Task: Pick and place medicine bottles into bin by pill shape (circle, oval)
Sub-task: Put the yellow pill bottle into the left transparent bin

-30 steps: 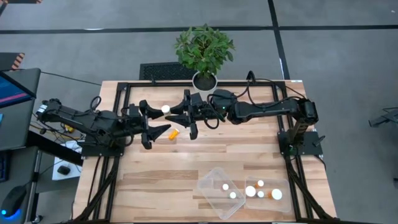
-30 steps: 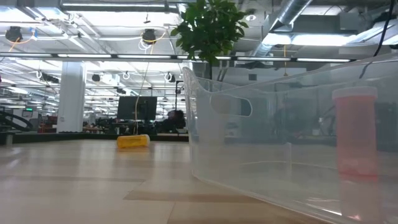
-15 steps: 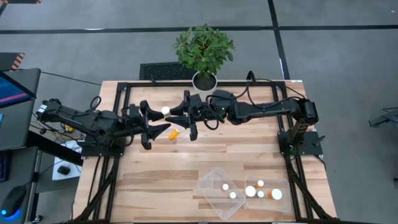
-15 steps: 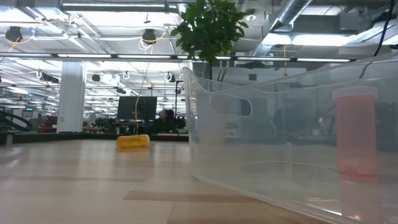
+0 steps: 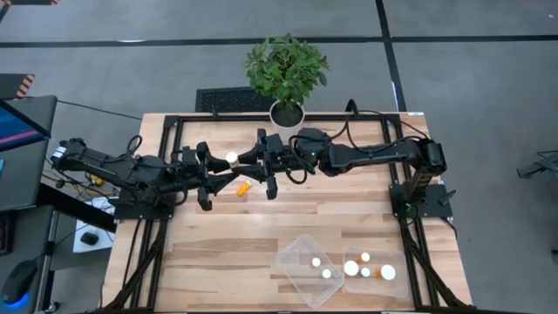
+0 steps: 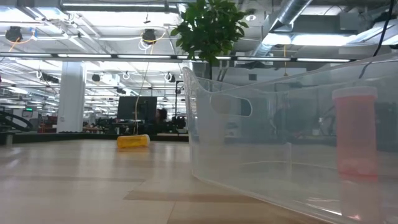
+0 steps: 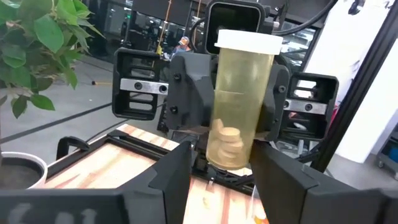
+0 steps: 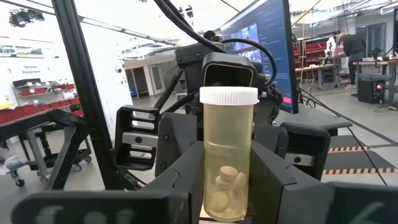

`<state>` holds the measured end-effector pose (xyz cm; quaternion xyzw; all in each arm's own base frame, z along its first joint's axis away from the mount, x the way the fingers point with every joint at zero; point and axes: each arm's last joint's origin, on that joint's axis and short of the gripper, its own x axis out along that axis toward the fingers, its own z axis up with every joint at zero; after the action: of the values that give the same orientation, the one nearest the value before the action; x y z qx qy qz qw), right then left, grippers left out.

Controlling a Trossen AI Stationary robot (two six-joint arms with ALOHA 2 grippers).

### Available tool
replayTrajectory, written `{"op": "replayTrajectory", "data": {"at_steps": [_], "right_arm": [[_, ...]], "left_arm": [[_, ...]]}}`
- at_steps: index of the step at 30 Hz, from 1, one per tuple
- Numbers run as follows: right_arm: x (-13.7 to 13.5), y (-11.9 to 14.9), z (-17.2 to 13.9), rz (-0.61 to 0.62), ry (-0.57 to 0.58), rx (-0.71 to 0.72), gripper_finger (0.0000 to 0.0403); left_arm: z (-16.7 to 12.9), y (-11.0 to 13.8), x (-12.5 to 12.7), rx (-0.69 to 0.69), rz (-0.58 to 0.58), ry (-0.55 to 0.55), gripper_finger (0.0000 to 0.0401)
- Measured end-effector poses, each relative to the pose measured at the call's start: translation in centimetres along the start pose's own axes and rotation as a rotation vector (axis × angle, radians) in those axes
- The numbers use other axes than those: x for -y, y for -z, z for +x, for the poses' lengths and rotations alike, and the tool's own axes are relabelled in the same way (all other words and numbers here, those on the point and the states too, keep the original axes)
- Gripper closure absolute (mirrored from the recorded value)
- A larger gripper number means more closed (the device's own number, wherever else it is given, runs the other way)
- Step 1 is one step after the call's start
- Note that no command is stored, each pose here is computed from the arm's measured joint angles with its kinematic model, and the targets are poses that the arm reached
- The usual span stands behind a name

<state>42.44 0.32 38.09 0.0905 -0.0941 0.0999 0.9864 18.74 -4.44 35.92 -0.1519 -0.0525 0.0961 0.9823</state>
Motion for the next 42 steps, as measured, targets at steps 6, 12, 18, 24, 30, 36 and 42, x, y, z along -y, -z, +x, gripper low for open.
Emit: {"op": "replayTrajectory", "data": {"at_steps": [6, 12, 18, 24, 30, 36, 42], "right_arm": [[0.03, -0.01, -0.01, 0.001, 0.001, 0.0, 0.029], [0.02, 0.0, 0.0, 0.002, 0.0, 0.0, 0.029], [0.02, 0.0, 0.0, 0.002, 0.001, 0.0, 0.029], [0.02, 0.0, 0.0, 0.002, 0.0, 0.0, 0.029], [0.02, 0.01, 0.0, 0.002, 0.001, -0.001, 0.029], [0.06, 0.13, 0.0, -0.006, 0.004, -0.016, 0.029], [0.04, 0.25, 0.0, -0.015, -0.008, -0.031, 0.0257]], "left_arm": [[0.0, -0.02, 0.0, 0.002, -0.001, 0.0, 0.0272], [0.0, -0.02, 0.03, 0.0, -0.002, 0.008, 0.0297], [0.0, -0.03, 0.03, 0.0, 0.005, 0.008, 0.0309], [0.0, -0.03, 0.03, 0.0, 0.005, 0.008, 0.0308], [0.0, -0.02, 0.06, -0.002, 0.006, 0.016, 0.0307], [-0.01, 0.03, 0.06, -0.007, 0.008, 0.018, 0.0307], [-0.1, 0.08, 0.29, -0.01, 0.007, 0.033, 0.0307]]}}
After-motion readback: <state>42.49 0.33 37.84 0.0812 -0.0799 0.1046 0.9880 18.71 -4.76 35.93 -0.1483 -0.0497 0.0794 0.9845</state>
